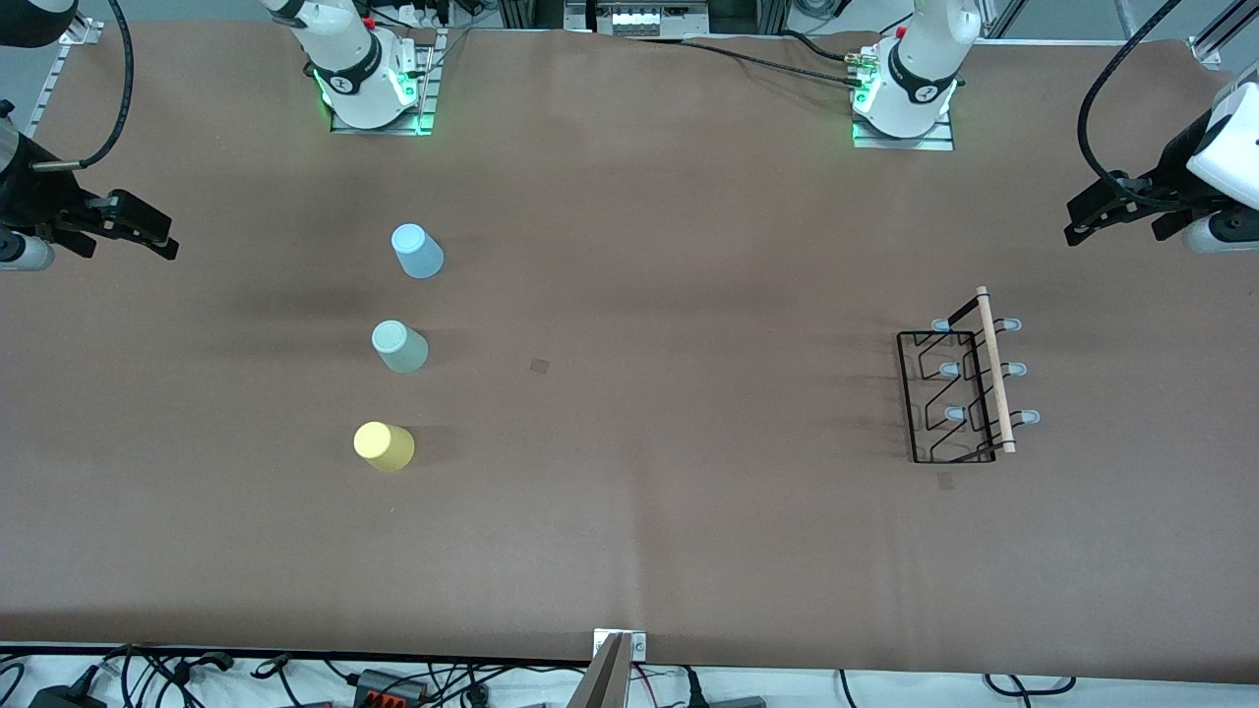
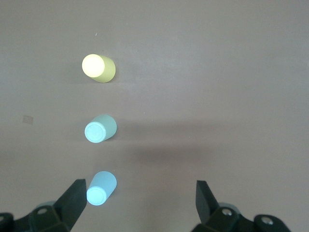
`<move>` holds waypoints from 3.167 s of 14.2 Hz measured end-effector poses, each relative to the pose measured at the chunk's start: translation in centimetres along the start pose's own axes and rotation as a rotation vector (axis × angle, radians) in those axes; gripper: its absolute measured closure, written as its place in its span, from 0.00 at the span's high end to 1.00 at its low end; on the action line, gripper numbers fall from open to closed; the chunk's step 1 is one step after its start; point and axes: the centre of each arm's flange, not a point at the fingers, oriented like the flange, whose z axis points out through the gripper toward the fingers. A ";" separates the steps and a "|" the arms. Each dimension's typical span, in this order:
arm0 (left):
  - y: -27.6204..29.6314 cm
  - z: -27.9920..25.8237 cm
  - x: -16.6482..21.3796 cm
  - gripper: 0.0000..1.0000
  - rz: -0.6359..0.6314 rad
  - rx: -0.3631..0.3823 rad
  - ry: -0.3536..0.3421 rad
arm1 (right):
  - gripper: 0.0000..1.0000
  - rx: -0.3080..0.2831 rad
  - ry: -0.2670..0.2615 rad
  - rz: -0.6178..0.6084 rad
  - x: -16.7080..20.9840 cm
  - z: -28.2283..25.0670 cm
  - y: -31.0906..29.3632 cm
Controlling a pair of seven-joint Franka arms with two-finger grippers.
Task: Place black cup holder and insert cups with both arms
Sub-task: 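Reach the right gripper to the middle blue cup while the left gripper reaches the rack, then grasp the blue cup with the right gripper while the left gripper grasps the rack handle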
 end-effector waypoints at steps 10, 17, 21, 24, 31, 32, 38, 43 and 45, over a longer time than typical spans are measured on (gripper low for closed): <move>2.9 4.8 2.2 1.00 0.050 -0.004 0.009 | 1.00 0.000 0.001 -0.003 0.0 -0.1 -0.2; 2.6 21.4 4.9 1.00 0.074 -0.025 0.079 | 1.00 -0.001 -0.098 -0.042 1.4 5.4 -2.3; -1.3 23.4 5.8 1.00 0.040 -0.025 0.090 | 1.00 -0.010 -0.181 -0.079 4.1 13.6 -6.6; -1.6 25.6 5.8 0.89 0.038 -0.027 0.071 | 1.00 -0.026 -0.213 -0.057 5.7 20.8 -10.5; -1.9 28.3 4.7 0.65 0.031 -0.027 0.044 | 1.00 -0.060 -0.253 -0.005 5.4 29.8 -15.8; -1.9 28.4 4.7 0.56 0.031 -0.027 0.043 | 1.00 -0.058 -0.245 -0.001 5.2 30.4 -15.6; -1.6 28.5 4.6 0.30 0.031 -0.028 0.039 | 1.00 -0.003 -0.257 0.062 4.0 32.6 -15.3; -1.2 28.5 4.5 0.16 0.038 -0.029 0.039 | 1.00 -0.007 -0.277 0.071 2.9 34.2 -15.0; -0.2 28.1 4.5 0.16 0.047 -0.032 0.023 | 1.00 -0.009 -0.284 0.073 2.7 34.5 -15.0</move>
